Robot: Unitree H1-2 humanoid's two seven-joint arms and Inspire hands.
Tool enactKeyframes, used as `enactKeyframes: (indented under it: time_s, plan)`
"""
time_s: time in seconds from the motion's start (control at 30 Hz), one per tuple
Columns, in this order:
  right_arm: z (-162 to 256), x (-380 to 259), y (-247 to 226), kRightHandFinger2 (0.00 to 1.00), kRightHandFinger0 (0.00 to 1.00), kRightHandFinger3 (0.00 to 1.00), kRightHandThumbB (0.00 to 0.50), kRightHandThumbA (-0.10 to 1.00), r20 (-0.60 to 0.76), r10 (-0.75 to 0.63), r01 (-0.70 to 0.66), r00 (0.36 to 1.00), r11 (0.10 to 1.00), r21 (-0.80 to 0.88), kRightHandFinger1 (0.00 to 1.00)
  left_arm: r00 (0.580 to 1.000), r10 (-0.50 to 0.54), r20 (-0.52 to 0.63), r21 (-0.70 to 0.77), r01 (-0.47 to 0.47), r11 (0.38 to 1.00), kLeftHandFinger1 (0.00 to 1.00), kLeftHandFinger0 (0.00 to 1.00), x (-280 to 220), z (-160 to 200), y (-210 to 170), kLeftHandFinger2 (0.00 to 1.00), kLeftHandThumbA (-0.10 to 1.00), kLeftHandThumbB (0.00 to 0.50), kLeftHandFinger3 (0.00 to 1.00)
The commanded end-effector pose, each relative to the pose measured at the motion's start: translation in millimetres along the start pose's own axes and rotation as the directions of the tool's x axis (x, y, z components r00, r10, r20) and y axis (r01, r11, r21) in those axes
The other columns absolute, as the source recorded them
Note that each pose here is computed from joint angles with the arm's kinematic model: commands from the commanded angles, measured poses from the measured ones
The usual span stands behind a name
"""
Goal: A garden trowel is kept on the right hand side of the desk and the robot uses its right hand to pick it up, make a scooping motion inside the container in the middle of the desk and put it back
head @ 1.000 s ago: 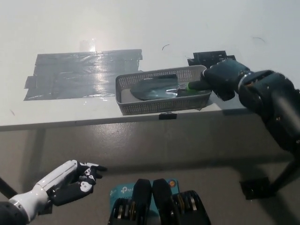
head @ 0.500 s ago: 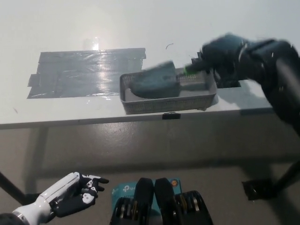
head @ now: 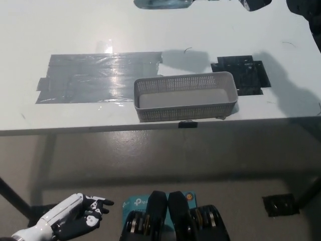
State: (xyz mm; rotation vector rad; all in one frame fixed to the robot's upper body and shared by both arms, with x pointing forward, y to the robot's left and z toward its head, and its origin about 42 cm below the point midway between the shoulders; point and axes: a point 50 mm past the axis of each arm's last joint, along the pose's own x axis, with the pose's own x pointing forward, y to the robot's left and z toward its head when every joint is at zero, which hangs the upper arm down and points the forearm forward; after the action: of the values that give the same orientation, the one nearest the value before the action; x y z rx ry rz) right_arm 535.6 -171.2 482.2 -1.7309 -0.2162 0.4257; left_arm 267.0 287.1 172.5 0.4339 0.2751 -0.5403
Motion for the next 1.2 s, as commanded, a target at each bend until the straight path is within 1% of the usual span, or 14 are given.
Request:
enactKeyframes:
  time_s: [0.0, 0.07, 0.13, 0.2, 0.3, 0.4, 0.43, 0.47, 0.5, 0.6, 0.73, 0.97, 1.07, 1.17]
  plan:
    - [-6.1, -12.9, -43.4, 0.25, 0.01, 0.52, 0.219, -0.1, -0.02, -0.096, 0.097, 0.995, 0.993, 0.062, 0.1, 0.999, 0.027, -0.017, 0.016, -0.027, 1.0, 0.82, 0.83, -6.3, -1.5, 3.4, 0.84, 0.6, 0.001, 1.0]
    - [-8.5, -11.7, -39.0, 0.48, 0.24, 0.65, 0.197, -0.1, -0.019, -0.102, 0.104, 0.995, 0.992, 0.073, 0.37, 0.999, 0.031, -0.017, 0.012, -0.03, 0.999, 0.82, 0.81, -9.1, -1.5, 4.1, 0.85, 0.59, 0.0, 1.0]
    - [-25.3, -10.6, -12.8, 0.28, 0.05, 0.61, 0.038, -0.1, -0.064, -0.082, 0.089, 0.995, 0.99, 0.113, 0.13, 0.999, 0.03, -0.019, 0.014, -0.03, 0.999, 0.83, 0.8, -10.1, -1.9, 5.1, 0.87, 0.59, 0.0, 1.0]
    - [-39.6, -11.4, 10.8, 0.3, 0.05, 0.57, 0.0, -0.1, -0.111, -0.039, 0.053, 0.993, 0.991, 0.125, 0.15, 0.999, 0.034, -0.018, 0.006, -0.034, 0.999, 0.82, 0.79, -11.2, -2.1, 4.4, 0.86, 0.56, 0.0, 1.0]
    - [-53.0, -12.0, 31.9, 0.69, 0.47, 0.73, 0.0, -0.1, -0.176, 0.005, 0.019, 0.984, 0.991, 0.135, 0.61, 0.999, 0.034, -0.016, -0.004, -0.034, 0.999, 0.82, 0.79, -12.5, -3.3, 2.7, 0.86, 0.54, 0.0, 1.0]
    - [-78.1, -8.0, 73.2, 0.64, 0.42, 0.69, 0.0, -0.1, -0.233, 0.053, -0.011, 0.971, 0.984, 0.178, 0.54, 0.999, 0.044, -0.025, -0.006, -0.044, 0.999, 0.82, 0.79, -15.5, -7.0, 1.5, 0.86, 0.52, 0.0, 1.0]
    - [-96.5, -8.9, 101.8, 0.5, 0.22, 0.8, 0.0, -0.1, -0.33, 0.066, -0.002, 0.942, 0.981, 0.192, 0.35, 0.999, 0.042, -0.026, -0.012, -0.043, 0.999, 0.83, 0.81, -16.0, -7.2, 1.3, 0.88, 0.52, 0.0, 1.0]
    - [-105.3, -10.9, 114.1, 0.22, 0.01, 0.67, 0.0, -0.1, -0.348, 0.066, 0.005, 0.935, 0.98, 0.199, 0.06, 0.999, 0.042, -0.025, -0.01, -0.042, 0.999, 0.83, 0.81, -16.0, -7.3, 1.3, 0.88, 0.52, 0.0, 1.0]
    - [-110.6, -11.7, 121.6, 0.12, 0.0, 0.53, 0.0, -0.1, -0.368, 0.063, 0.011, 0.928, 0.98, 0.197, 0.0, 0.999, 0.043, -0.026, -0.011, -0.043, 0.999, 0.83, 0.8, -16.9, -7.8, 1.2, 0.88, 0.52, 0.0, 1.0]
    - [-124.2, -12.9, 138.6, 0.37, 0.0, 0.34, 0.0, -0.1, -0.438, 0.078, 0.018, 0.896, 0.977, 0.211, 0.18, 0.998, 0.052, -0.026, -0.009, -0.052, 0.999, 0.82, 0.77, -18.7, -8.2, 1.4, 0.86, 0.51, 0.0, 1.0]
    - [-136.1, -16.0, 163.2, 0.62, 0.0, 0.51, 0.0, -0.1, -0.512, 0.117, 0.01, 0.851, 0.971, 0.238, 0.25, 0.998, 0.065, -0.027, -0.008, -0.065, 0.998, 0.82, 0.78, -24.8, -9.1, -1.4, 0.85, 0.48, 0.0, 1.0]
    - [-144.8, -19.9, 190.9, 0.58, 0.0, 0.41, 0.0, -0.1, -0.552, 0.118, 0.038, 0.826, 0.964, 0.263, 0.24, 0.997, 0.078, -0.028, -0.018, -0.078, 0.997, 0.82, 0.78, -28.3, -11.7, -1.8, 0.84, 0.49, 0.0, 1.0]
    - [-133.9, -14.7, 195.8, 0.68, 0.19, 0.61, 0.0, -0.1, -0.536, 0.115, 0.032, 0.836, 0.965, 0.259, 0.43, 0.997, 0.076, -0.027, -0.007, -0.077, 0.997, 0.83, 0.8, -27.7, -11.2, -2.0, 0.86, 0.48, 0.0, 1.0]
    - [-125.5, -8.0, 204.6, 0.41, 0.1, 0.64, 0.01, -0.1, -0.491, 0.128, 0.015, 0.862, 0.961, 0.276, 0.27, 0.997, 0.077, -0.026, -0.013, -0.077, 0.997, 0.82, 0.8, -27.9, -11.2, -2.3, 0.85, 0.48, 0.0, 1.0]
